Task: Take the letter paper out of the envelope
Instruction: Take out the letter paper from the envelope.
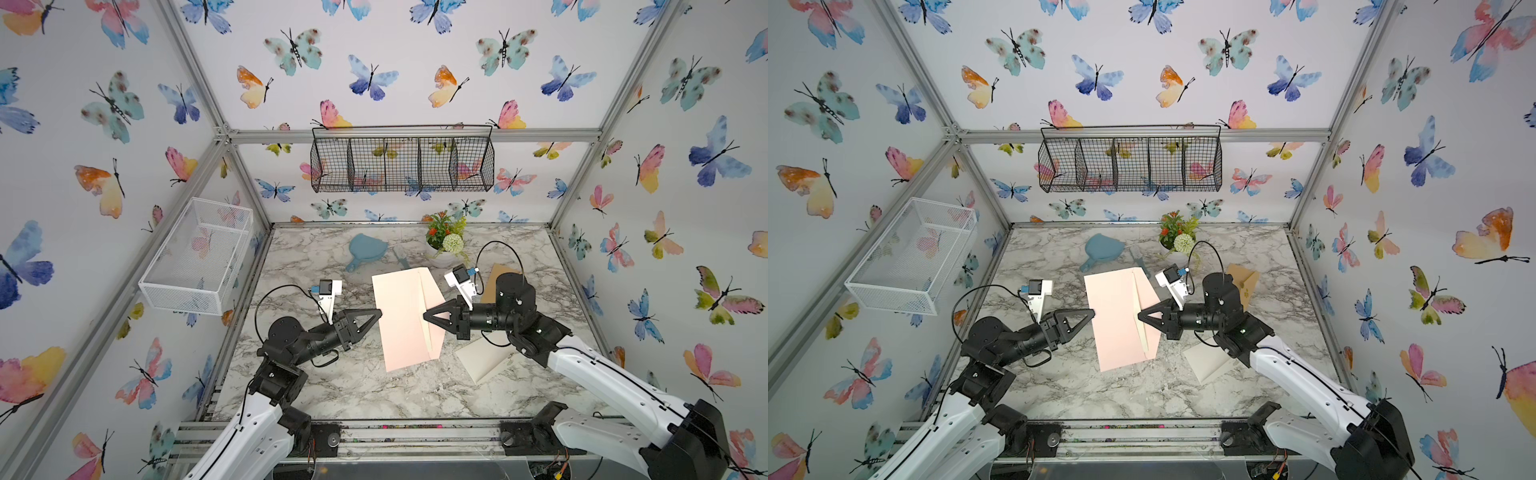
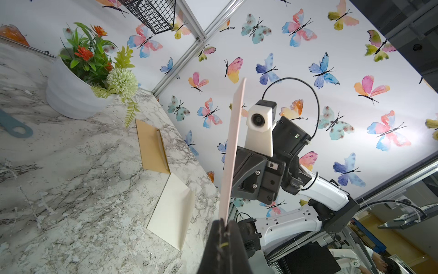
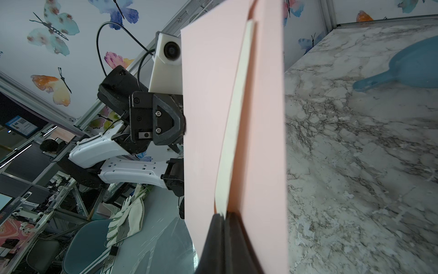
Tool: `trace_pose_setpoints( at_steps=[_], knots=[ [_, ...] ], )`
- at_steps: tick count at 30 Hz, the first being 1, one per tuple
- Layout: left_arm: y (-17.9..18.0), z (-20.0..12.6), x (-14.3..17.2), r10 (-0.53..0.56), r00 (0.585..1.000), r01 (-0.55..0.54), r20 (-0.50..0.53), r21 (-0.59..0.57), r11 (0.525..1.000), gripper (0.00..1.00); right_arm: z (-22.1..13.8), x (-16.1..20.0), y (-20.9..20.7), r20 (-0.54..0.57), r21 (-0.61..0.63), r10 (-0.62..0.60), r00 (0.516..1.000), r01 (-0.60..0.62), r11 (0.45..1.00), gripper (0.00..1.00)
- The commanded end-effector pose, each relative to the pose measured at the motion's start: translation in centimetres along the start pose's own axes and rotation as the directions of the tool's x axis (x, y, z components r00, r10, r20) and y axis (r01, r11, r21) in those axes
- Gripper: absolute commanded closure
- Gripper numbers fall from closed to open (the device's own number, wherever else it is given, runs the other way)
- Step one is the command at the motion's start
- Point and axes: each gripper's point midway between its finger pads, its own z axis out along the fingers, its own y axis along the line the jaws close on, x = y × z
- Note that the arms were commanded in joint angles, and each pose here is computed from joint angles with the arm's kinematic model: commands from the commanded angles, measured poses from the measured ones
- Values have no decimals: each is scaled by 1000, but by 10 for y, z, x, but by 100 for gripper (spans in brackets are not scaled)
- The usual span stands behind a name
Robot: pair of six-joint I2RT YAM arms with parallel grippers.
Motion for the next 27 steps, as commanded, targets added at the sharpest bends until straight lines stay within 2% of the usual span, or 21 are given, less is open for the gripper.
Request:
trace_pose_setpoints(
  at_steps=[1, 17, 27],
  knots=[
    [-5, -2, -7, 42, 999, -42, 18, -9, 999, 98, -3, 3, 1, -6, 8, -24, 1000, 24, 1000, 99],
    [4, -11, -13, 73, 997, -70, 33, -82, 994, 98, -21, 9, -4, -32, 121, -38, 999, 41, 992, 99],
    [49, -35, -28, 54, 996, -36, 76, -220, 975, 98, -38, 20, -20, -65, 225, -23, 998, 37, 974, 99]
  ],
)
